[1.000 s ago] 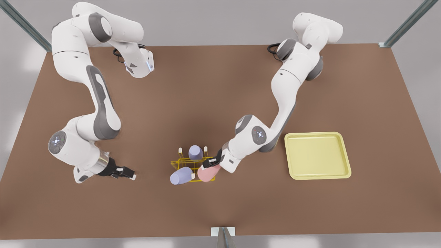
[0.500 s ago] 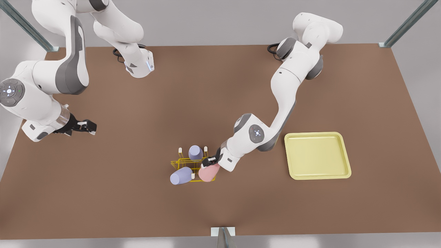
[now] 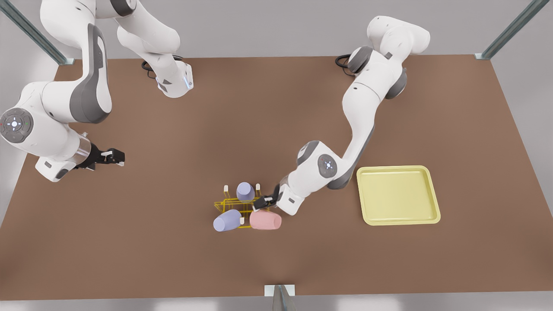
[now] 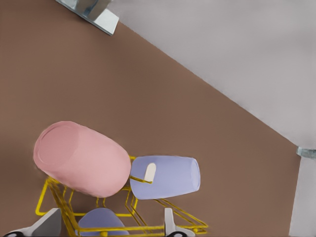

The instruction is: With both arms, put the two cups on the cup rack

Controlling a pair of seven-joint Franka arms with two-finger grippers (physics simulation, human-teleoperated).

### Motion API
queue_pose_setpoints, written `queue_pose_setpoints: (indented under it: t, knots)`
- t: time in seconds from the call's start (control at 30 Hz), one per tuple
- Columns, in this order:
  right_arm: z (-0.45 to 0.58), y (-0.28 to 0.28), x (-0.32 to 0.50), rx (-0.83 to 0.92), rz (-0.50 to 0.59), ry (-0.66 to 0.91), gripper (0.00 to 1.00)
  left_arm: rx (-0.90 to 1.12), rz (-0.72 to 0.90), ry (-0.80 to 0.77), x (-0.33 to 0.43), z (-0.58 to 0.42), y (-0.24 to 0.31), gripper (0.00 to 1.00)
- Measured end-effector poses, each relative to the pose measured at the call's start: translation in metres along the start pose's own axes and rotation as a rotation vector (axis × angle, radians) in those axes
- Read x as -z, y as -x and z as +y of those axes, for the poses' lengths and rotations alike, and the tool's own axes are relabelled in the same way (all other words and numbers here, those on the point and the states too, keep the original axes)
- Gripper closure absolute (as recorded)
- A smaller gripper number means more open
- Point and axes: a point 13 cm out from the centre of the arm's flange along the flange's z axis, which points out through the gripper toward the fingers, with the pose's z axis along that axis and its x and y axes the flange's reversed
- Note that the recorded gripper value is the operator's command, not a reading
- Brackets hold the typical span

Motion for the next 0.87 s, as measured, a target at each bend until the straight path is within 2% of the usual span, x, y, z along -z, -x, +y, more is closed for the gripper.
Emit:
queue_pose_setpoints:
  t: [0.03, 0.13, 0.23, 0.27, 0.33, 0.4, 0.57, 0.67, 0.87]
  knots:
    - [0.0, 0.0, 0.0, 0.004, 0.001, 0.001, 0.0, 0.012, -0.029, -0.017, 0.025, -0.008, 0.016, 0.0]
    - [-0.001, 0.0, -0.001, 0.012, 0.002, 0.007, 0.0, 0.103, -0.145, 0.08, 0.174, 0.054, 0.135, 0.0]
    - [-0.001, -0.002, 0.009, 0.014, -0.013, -0.004, 0.0, 0.12, -0.16, 0.315, 0.288, 0.141, 0.171, 0.0]
    - [-0.001, -0.004, 0.015, 0.011, -0.022, -0.009, 0.0, 0.125, -0.136, 0.401, 0.315, 0.171, 0.168, 0.0]
    - [-0.006, -0.009, 0.023, -0.004, -0.026, -0.012, 0.0, 0.1, -0.039, 0.631, 0.352, 0.24, 0.091, 0.0]
    - [-0.014, -0.016, 0.026, -0.027, -0.021, -0.009, 0.0, 0.072, 0.031, 0.722, 0.367, 0.277, 0.052, 0.0]
    - [-0.015, -0.025, 0.027, -0.049, 0.0, -0.003, 0.0, -0.001, 0.147, 0.761, 0.367, 0.302, 0.038, 0.0]
    - [-0.015, -0.028, 0.027, -0.057, 0.009, -0.001, 0.0, 0.025, 0.17, 0.715, 0.394, 0.319, 0.052, 0.0]
    - [-0.016, -0.03, 0.026, -0.069, 0.018, 0.001, 0.0, -0.036, 0.246, 0.689, 0.392, 0.322, 0.043, 0.0]
